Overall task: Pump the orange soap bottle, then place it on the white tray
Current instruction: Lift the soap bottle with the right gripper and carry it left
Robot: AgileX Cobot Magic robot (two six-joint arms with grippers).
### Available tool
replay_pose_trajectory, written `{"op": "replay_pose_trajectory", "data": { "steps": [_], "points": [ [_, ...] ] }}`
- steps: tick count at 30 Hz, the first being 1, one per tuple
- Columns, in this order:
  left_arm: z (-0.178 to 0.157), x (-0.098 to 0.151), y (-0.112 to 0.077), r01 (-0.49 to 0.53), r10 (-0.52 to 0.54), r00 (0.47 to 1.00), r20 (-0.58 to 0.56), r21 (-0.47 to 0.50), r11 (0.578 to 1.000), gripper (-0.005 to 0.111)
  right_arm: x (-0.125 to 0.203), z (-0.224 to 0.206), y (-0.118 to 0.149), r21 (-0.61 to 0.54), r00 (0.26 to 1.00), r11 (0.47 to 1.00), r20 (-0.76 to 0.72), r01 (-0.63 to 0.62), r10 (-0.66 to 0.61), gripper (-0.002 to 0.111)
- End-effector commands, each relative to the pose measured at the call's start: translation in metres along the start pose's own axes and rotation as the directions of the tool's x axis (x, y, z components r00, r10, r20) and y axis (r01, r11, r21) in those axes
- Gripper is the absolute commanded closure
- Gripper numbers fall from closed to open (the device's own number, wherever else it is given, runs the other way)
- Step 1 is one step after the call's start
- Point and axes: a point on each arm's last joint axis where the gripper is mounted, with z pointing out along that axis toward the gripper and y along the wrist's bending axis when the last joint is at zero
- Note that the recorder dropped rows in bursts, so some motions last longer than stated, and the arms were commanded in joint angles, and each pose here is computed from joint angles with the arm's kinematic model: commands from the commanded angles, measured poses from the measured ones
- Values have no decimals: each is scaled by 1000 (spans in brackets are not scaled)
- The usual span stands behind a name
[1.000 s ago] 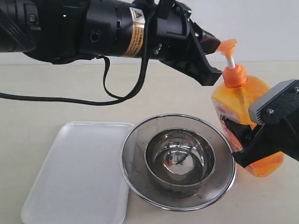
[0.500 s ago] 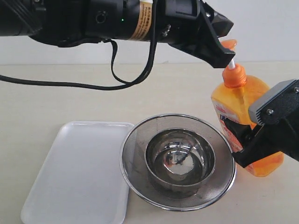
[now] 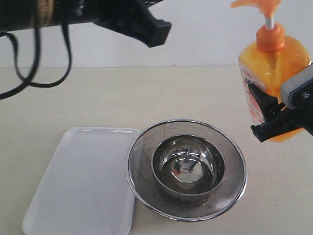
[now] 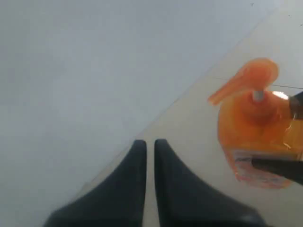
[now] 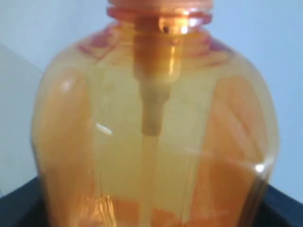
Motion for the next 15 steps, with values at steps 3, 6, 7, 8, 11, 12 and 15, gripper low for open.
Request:
{"op": "replay_pose_trajectory", "data": {
  "steps": [3, 6, 7, 8, 11, 12, 15],
  "points": [
    [-64, 3, 17, 91, -82, 995, 59, -169, 981, 102, -65, -4, -13, -65, 932, 993, 345, -96, 113, 108],
    [-88, 10, 22, 141, -126, 989, 79, -221, 965, 102, -92, 8, -6, -203, 925, 975, 345, -94, 161, 108],
    [-96, 13, 22, 151, -136, 988, 79, -233, 961, 102, -102, 13, -3, -236, 927, 968, 334, -91, 169, 108],
    [-103, 17, 23, 154, -140, 987, 76, -240, 958, 102, -111, 18, -1, -254, 929, 963, 325, -92, 175, 108],
    [-121, 31, 25, 180, -176, 984, 39, -288, 940, 102, -141, 27, 13, -329, 914, 941, 352, -80, 201, 108],
    [-127, 34, 26, 180, -180, 983, 27, -305, 935, 102, -151, 29, 21, -360, 908, 930, 363, -71, 210, 108],
    [-145, 42, 30, 199, -225, 974, -34, -350, 915, 102, -178, 35, 50, -457, 900, 888, 367, -45, 235, 108]
  ]
}}
